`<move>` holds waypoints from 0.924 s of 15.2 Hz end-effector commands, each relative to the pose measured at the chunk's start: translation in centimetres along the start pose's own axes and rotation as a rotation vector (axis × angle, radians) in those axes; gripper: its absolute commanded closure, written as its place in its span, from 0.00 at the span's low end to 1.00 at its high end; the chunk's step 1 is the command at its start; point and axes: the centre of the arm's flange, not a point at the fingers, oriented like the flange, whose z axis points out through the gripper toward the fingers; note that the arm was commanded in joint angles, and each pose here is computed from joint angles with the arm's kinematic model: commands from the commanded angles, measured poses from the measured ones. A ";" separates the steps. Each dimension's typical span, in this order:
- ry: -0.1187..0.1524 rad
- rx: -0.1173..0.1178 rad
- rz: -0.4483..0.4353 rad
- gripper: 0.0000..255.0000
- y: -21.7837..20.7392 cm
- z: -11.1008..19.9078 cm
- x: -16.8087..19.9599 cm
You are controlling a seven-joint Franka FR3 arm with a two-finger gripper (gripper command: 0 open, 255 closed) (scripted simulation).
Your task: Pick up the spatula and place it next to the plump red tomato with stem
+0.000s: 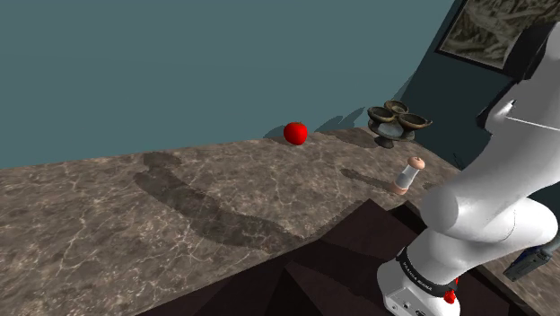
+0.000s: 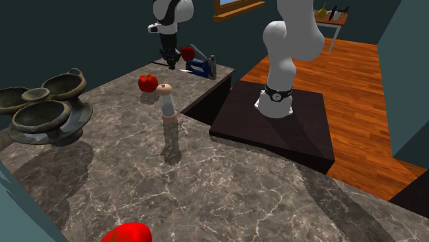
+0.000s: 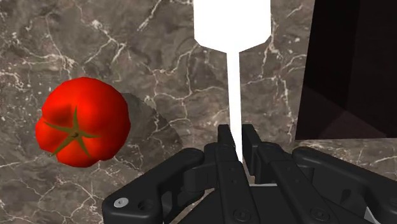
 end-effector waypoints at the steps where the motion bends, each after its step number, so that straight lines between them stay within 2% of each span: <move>1: 0.002 0.000 -0.002 1.00 2.1 -0.1 -2.2; 4: 0.002 0.000 -0.002 1.00 5.3 -0.4 -5.4; 14: 0.002 0.000 -0.002 1.00 5.3 4.9 -5.8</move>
